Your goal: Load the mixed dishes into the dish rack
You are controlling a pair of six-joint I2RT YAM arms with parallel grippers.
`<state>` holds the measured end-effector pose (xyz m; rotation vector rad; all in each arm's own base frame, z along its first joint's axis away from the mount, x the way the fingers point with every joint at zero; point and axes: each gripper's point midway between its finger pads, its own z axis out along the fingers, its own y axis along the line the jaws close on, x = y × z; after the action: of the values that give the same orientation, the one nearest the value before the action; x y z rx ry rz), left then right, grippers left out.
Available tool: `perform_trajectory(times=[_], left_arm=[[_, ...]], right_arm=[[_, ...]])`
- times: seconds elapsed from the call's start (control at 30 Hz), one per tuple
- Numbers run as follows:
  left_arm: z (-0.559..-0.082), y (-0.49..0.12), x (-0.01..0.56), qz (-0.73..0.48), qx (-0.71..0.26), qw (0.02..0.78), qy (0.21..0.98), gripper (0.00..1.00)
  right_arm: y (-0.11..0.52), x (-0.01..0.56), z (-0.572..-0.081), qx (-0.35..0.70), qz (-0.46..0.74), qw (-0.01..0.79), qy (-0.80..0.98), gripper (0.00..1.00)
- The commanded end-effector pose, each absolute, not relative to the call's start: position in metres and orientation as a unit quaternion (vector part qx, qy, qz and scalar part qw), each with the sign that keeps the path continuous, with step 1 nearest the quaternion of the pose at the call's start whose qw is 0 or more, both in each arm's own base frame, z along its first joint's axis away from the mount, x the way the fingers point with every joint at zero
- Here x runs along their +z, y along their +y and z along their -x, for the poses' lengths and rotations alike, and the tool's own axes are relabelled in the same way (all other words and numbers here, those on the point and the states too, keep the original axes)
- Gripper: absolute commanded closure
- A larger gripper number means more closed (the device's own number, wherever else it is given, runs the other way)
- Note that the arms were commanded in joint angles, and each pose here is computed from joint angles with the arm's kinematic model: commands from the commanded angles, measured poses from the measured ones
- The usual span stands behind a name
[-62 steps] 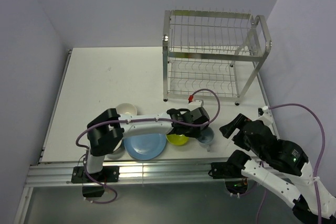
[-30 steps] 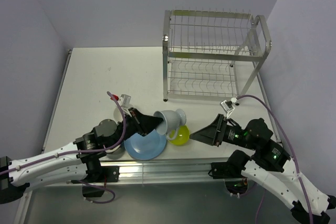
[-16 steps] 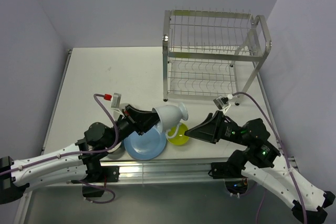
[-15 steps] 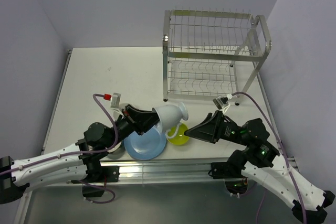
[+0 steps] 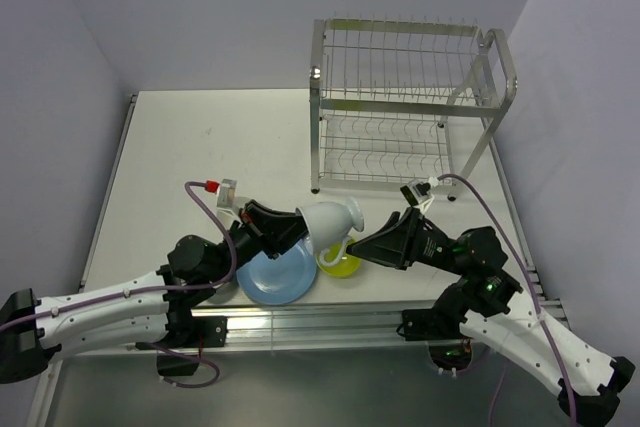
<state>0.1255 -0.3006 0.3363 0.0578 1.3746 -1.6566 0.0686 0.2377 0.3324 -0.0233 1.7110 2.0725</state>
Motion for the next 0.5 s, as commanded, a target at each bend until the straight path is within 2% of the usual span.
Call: perform_trajectory(times=[0.0, 0.47], left_arm=[[-0.113, -0.288, 0.391, -0.012, -0.736, 0.481, 0.476, 1.00], [-0.113, -0.296, 0.389, -0.008, -0.738, 0.481, 0.473, 1.00]], right_arm=[[0.238, 0.345, -0.064, 0.770, 0.019, 0.230, 0.595, 0.43], [0.251, 0.347, -0.069, 0.778, -0.001, 0.232, 0.584, 0.55]])
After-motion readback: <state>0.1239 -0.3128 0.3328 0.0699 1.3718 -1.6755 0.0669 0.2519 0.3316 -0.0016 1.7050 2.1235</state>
